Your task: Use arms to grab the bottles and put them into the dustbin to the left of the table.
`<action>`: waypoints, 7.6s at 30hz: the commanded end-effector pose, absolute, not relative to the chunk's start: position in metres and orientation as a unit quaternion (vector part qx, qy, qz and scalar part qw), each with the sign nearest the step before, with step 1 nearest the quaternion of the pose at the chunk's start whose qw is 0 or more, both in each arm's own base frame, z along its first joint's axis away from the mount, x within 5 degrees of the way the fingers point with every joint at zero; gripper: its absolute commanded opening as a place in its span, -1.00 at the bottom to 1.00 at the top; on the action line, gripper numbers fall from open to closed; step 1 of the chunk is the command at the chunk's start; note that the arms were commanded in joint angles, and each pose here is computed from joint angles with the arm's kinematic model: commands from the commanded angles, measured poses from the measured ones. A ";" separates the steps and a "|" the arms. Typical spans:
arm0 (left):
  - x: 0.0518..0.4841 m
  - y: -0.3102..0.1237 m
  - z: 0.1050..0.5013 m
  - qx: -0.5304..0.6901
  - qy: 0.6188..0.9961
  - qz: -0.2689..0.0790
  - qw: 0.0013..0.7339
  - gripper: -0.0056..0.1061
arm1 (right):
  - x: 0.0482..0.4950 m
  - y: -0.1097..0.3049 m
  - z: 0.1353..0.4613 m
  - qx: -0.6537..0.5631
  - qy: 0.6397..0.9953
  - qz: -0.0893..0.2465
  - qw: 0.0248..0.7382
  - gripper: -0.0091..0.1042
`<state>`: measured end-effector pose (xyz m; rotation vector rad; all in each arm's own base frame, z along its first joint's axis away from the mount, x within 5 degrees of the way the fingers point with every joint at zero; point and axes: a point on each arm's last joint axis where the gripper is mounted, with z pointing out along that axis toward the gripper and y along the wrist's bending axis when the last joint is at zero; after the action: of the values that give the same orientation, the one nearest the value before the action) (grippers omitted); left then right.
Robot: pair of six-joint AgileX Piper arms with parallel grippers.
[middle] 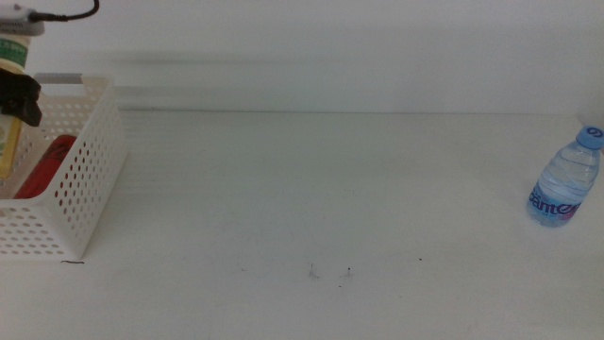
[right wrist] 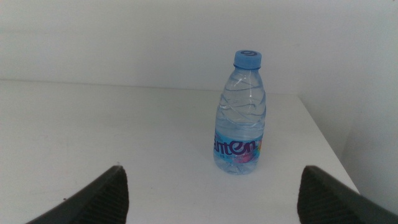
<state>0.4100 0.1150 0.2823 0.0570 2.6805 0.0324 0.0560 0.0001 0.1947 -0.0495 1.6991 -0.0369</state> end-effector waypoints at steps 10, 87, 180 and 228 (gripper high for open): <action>0.423 0.128 0.266 -0.002 0.971 0.014 0.237 -0.89 | 0.056 0.000 0.195 -0.021 0.746 -0.022 0.665 0.74; 0.199 -0.105 0.473 0.329 0.778 -0.200 0.497 0.78 | 0.056 0.000 0.195 -0.021 0.746 -0.022 0.665 0.74; 0.099 -0.093 0.404 0.309 0.715 -0.220 0.587 0.78 | 0.137 -0.022 0.178 0.142 0.763 -0.044 0.629 0.74; 0.099 -0.093 0.404 0.309 0.714 -0.219 0.588 0.78 | 0.325 -0.019 0.122 0.058 0.815 -0.086 0.570 0.73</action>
<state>0.0997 -0.0932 0.4041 0.7269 1.6748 -0.5061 0.3208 -0.0157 0.1244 0.1323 1.9186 -0.1830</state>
